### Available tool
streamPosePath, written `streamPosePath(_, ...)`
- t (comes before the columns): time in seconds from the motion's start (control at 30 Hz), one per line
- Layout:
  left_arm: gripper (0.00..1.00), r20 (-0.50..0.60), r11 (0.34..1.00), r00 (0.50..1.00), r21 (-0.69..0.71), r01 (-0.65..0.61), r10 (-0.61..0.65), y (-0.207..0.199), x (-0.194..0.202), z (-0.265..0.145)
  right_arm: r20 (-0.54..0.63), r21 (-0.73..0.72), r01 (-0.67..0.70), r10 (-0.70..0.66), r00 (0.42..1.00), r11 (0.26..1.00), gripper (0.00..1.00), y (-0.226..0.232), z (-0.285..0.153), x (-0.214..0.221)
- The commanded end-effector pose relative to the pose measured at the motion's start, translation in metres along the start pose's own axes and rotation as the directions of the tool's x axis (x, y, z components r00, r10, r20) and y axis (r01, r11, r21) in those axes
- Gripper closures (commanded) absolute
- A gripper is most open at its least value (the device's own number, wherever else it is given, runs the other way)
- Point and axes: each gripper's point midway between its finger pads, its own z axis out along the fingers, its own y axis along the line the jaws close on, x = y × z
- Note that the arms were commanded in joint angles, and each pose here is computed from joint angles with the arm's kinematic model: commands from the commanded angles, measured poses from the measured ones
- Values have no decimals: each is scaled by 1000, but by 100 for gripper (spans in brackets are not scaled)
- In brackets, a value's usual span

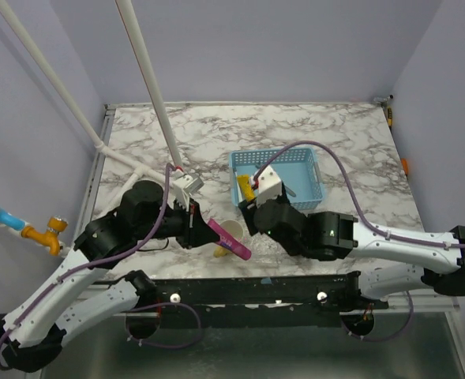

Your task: Prepare toiletry sets of a toothbrush and toothpaste on the tray

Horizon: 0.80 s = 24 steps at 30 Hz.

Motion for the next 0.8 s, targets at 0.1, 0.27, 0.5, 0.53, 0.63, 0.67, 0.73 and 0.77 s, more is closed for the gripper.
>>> streamPosePath(0.1,100,-2,990,997,-114,-82,82,-9,-10,15,-36,205,-157,168,985,966,33,-74,24,-7)
streamPosePath(0.27,100,-32,971,991,-199,-135,131,-15,-12,25,-47,316,-234,262,964,919,33,-125,38,-5)
streamPosePath(0.5,100,-64,918,980,-344,-199,189,-13,-20,39,-56,461,-355,426,903,813,33,-197,57,25)
streamPosePath(0.53,100,-62,910,978,-360,-206,197,-14,-22,40,-62,465,-374,451,890,802,33,-202,60,32)
streamPosePath(0.63,100,-69,875,971,-422,-237,230,-10,-28,49,-62,506,-411,507,860,758,33,-224,65,52)
streamPosePath(0.67,100,-66,863,969,-444,-241,237,-9,-31,50,-57,529,-417,522,851,739,33,-231,66,59)
streamPosePath(0.73,100,-73,831,966,-495,-252,250,-4,-35,56,-46,567,-428,546,837,704,33,-240,67,69)
streamPosePath(0.77,100,-76,820,965,-513,-255,252,-3,-37,59,-39,577,-436,556,830,691,33,-242,68,74)
